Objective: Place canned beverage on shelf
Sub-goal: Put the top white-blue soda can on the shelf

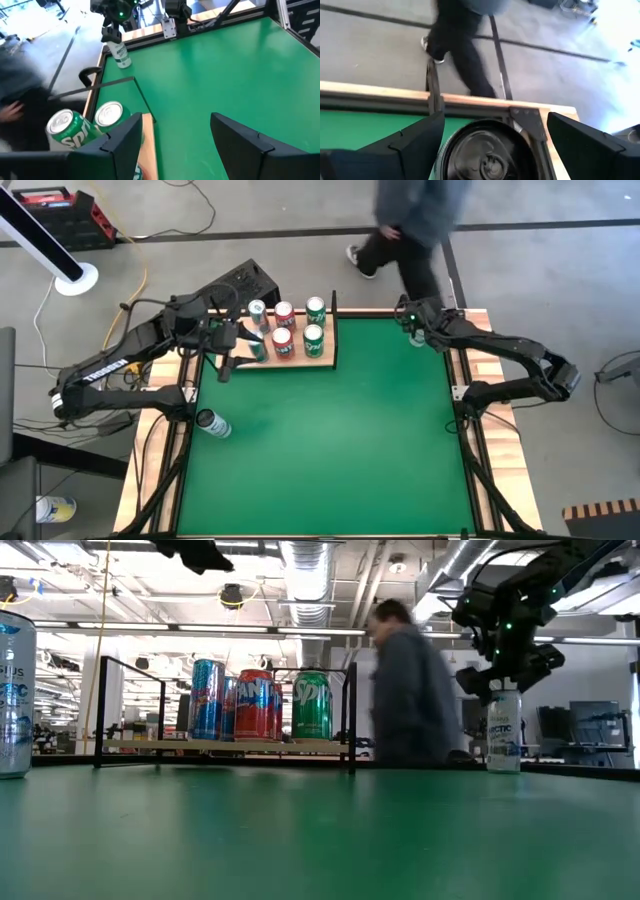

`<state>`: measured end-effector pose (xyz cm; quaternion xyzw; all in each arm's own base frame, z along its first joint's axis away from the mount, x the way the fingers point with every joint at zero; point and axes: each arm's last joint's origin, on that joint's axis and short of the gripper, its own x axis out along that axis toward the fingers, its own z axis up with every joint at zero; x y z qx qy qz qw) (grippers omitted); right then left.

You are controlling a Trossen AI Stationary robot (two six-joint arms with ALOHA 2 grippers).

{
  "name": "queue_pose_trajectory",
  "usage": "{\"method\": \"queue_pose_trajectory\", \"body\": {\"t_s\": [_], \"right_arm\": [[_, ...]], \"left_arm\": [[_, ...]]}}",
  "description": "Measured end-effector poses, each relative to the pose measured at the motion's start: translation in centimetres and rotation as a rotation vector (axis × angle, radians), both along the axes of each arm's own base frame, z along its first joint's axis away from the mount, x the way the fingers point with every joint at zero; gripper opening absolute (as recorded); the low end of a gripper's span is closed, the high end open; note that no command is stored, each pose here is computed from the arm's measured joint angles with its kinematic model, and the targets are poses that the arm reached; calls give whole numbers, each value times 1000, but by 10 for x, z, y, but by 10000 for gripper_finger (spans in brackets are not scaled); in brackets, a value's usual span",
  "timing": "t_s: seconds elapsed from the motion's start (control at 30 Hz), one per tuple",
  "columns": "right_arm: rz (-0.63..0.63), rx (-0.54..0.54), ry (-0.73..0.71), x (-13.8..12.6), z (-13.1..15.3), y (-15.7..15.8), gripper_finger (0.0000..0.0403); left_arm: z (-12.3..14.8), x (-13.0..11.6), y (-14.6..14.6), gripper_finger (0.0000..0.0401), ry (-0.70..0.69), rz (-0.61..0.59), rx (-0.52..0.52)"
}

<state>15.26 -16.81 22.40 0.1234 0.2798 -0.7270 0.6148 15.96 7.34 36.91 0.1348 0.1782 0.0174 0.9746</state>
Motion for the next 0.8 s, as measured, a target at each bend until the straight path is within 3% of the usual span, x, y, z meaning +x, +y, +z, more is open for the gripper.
{"method": "queue_pose_trajectory", "body": {"t_s": [0.23,0.43,0.8], "right_arm": [[26,-85,-12,0,15,4,378],[-4,-76,-51,-13,24,18,378],[13,-184,-186,-14,-11,30,378]], "left_arm": [[-4,7,4,219,17,0,-4],[-5,11,6,219,22,-3,5],[-4,12,7,219,6,-6,22]]}}
